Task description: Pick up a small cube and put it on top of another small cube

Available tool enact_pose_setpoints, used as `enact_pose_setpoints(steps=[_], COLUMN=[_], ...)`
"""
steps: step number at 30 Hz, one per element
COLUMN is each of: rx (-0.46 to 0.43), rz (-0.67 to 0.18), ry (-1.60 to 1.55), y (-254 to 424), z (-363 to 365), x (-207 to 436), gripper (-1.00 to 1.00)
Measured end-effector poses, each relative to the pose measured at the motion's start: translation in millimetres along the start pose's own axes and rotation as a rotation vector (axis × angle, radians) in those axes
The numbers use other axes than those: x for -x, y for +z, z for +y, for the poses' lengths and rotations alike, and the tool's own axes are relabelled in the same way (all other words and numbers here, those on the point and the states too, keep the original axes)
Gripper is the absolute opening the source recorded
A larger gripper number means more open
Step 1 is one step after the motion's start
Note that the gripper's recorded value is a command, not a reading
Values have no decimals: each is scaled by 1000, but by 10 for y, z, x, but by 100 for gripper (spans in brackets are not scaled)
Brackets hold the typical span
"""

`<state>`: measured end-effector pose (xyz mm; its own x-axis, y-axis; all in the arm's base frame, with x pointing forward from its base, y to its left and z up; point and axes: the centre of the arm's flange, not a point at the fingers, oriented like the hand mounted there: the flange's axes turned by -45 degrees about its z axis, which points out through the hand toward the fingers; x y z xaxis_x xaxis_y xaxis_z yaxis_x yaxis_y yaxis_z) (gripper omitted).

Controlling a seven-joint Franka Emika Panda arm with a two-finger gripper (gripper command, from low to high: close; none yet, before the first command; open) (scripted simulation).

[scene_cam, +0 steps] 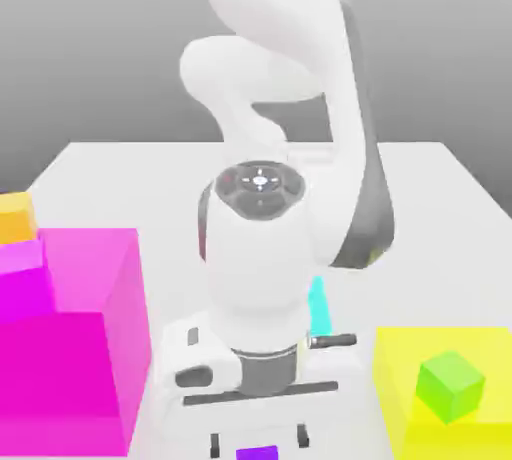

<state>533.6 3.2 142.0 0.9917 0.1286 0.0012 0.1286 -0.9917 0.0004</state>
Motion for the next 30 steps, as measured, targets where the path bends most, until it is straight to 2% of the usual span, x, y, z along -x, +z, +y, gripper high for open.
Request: enact_pose_setpoints(steps=[1,8,14,22,30], rx=[0,0,2,-3,-58], rz=[-1,-1,-20,-86,-108], ry=[0,0,-1,207,529], y=[108,118,-484,-1412,-2548], z=[-1,-1,64,1060,2176], x=[6,7,-86,-245,376], gripper=[-100,-100,-100,-100,-100])
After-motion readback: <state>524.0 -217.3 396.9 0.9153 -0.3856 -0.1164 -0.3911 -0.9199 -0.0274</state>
